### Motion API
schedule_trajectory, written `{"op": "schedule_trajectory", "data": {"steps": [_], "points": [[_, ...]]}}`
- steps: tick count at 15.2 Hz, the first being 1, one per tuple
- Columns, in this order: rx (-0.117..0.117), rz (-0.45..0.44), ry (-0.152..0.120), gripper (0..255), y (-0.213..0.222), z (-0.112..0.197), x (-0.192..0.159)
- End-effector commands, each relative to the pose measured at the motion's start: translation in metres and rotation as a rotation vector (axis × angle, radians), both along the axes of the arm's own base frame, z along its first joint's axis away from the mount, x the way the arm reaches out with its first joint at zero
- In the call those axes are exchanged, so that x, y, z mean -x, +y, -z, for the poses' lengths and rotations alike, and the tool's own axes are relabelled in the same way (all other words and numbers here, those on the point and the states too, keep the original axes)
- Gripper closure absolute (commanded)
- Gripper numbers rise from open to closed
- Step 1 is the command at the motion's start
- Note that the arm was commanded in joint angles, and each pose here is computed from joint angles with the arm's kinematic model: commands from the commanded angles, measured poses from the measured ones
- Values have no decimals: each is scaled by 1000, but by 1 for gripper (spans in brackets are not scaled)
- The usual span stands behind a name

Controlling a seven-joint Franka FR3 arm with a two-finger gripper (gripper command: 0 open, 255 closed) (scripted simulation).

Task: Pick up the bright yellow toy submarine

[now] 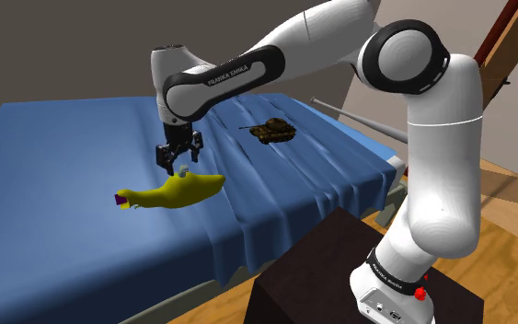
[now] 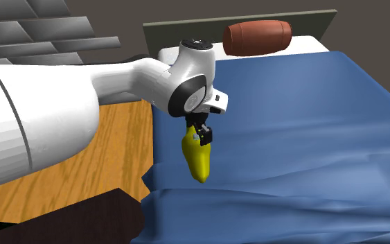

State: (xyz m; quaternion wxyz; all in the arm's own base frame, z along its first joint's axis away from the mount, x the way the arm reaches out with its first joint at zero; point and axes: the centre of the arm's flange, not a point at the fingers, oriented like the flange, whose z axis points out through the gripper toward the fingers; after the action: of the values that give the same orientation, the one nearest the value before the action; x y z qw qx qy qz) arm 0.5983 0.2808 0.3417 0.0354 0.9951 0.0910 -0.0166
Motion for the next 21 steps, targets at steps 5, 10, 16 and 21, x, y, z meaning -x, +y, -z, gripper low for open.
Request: {"op": "schedule_trajectory", "data": {"steps": [5, 10, 16, 21], "points": [[0, 0, 0, 255, 0, 8, -1], [0, 0, 0, 255, 0, 8, 0], [0, 0, 0, 255, 0, -13, -1], [0, 0, 0, 255, 0, -39, -1]]}}
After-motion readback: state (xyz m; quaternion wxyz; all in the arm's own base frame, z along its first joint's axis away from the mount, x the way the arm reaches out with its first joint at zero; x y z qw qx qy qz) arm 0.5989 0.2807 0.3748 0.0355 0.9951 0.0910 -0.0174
